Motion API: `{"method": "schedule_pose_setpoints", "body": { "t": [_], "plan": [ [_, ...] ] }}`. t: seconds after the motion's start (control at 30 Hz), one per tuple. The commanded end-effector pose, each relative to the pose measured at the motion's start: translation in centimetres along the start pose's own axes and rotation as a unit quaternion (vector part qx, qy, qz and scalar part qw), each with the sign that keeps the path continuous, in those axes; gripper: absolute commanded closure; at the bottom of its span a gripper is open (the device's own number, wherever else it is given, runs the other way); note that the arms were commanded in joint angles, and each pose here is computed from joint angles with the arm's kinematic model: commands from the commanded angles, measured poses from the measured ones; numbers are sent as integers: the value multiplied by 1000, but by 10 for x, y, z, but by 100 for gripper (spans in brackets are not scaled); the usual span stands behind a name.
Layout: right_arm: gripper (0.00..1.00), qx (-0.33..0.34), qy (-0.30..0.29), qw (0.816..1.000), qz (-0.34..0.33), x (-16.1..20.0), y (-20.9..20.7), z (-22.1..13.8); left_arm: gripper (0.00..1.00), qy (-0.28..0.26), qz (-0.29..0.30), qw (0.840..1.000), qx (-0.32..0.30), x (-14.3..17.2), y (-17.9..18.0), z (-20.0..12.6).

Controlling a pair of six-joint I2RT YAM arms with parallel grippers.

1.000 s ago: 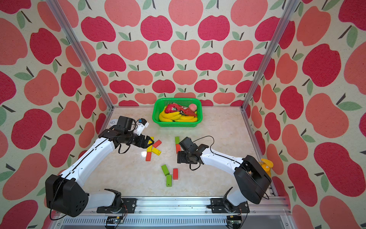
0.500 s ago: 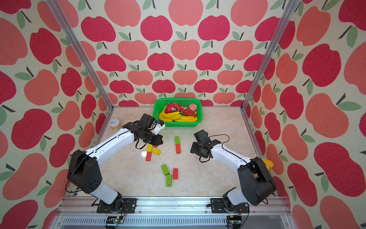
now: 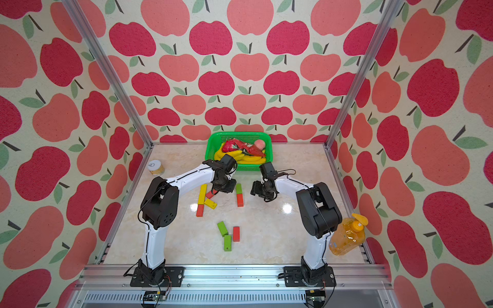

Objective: Assemble the letter k with building blocks
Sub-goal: Adjust the building block at the center of the board.

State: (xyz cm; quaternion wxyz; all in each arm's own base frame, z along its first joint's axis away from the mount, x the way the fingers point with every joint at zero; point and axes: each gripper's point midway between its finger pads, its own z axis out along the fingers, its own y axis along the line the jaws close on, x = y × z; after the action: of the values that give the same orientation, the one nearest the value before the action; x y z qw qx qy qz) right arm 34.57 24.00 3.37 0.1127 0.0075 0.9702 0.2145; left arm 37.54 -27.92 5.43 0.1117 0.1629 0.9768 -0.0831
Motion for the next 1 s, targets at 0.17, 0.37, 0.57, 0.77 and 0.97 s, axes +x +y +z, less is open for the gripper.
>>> {"method": "schedule_pose_setpoints", "body": {
  "t": [0.17,0.37,0.57,0.77,0.97],
  "plan": [
    [33,-10,56,998,-18,20,12,15,100,9,-11,1000,-15,-4,6,17],
    [34,-6,80,997,-14,36,13,23,100,9,-18,1000,-9,-7,5,24],
    [34,5,100,995,-18,50,14,25,100,5,-22,1000,-1,-9,2,28],
    [34,16,106,994,-15,56,9,23,100,9,-25,1000,5,-9,0,33],
    [34,30,106,994,-11,58,3,22,100,7,-24,1000,16,-11,-6,34]
  ]
}}
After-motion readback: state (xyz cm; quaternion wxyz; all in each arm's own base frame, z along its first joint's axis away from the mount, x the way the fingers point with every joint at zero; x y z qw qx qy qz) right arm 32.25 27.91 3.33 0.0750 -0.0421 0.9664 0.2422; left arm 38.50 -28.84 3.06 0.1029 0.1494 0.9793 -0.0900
